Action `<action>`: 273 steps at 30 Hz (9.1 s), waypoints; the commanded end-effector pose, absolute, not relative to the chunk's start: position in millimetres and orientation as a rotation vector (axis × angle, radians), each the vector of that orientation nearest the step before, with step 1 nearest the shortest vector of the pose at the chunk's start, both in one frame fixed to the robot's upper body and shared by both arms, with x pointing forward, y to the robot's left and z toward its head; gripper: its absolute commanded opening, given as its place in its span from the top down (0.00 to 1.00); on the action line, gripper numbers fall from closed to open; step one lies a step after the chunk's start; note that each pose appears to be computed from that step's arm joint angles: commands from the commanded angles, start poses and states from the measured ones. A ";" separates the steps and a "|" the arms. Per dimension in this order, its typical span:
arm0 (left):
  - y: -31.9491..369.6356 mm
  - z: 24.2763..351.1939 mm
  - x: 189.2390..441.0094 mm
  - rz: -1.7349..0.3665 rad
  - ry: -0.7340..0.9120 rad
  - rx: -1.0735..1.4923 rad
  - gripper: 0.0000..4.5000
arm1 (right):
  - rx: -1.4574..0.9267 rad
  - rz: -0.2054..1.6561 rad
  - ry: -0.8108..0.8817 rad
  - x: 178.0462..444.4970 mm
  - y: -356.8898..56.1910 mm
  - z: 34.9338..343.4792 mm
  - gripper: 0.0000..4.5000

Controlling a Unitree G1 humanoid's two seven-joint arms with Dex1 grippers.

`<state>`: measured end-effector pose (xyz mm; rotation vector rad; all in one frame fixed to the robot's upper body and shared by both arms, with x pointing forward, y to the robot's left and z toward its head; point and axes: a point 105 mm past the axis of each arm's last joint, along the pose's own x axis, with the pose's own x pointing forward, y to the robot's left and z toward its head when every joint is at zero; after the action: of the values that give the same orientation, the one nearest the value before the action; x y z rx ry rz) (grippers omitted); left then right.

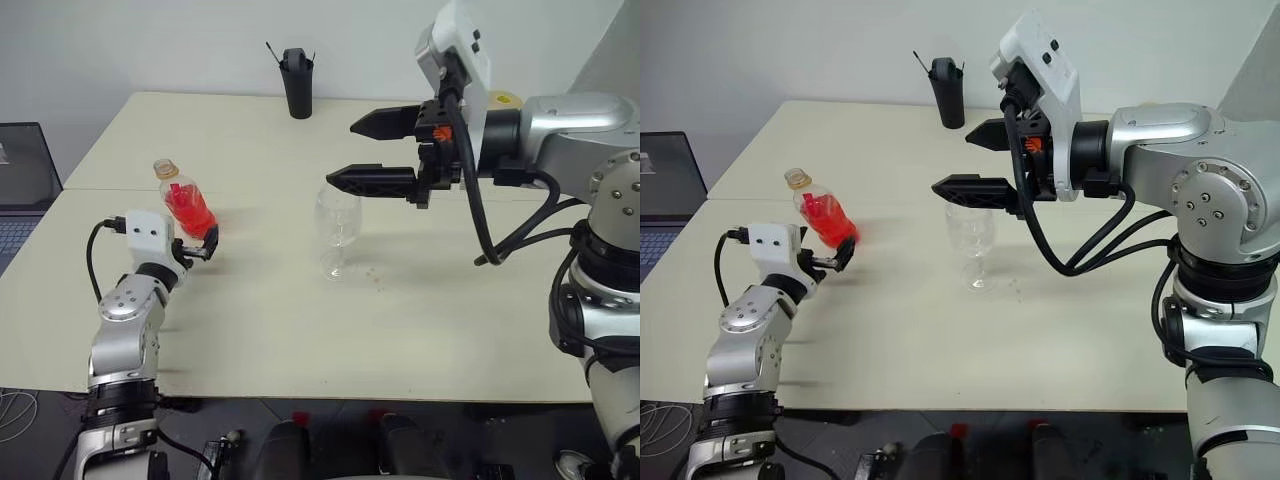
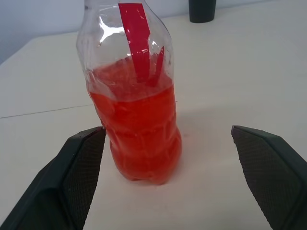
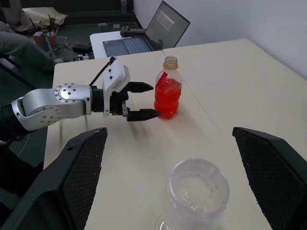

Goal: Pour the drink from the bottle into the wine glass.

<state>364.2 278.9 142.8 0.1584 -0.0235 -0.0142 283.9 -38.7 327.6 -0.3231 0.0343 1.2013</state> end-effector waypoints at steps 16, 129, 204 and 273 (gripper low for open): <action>290.7 155.9 393.2 0.108 -0.099 0.087 0.00 | -0.358 1.188 0.019 277.8 -40.8 330.8 0.01; 121.0 278.4 419.1 -0.546 -0.715 1.289 0.75 | -0.164 0.915 -0.353 226.3 -108.3 226.0 0.00; 122.2 302.8 411.7 -0.461 -0.860 1.417 0.77 | -0.183 0.872 -0.230 222.7 -138.9 183.2 0.00; 279.0 159.0 426.9 0.087 -0.100 -0.057 0.78 | -0.200 1.043 -0.119 281.3 -38.9 290.8 0.00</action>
<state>427.5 278.9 141.7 -0.0589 -0.0290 0.0793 287.6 -41.0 280.2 -0.1944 -0.0854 1.0208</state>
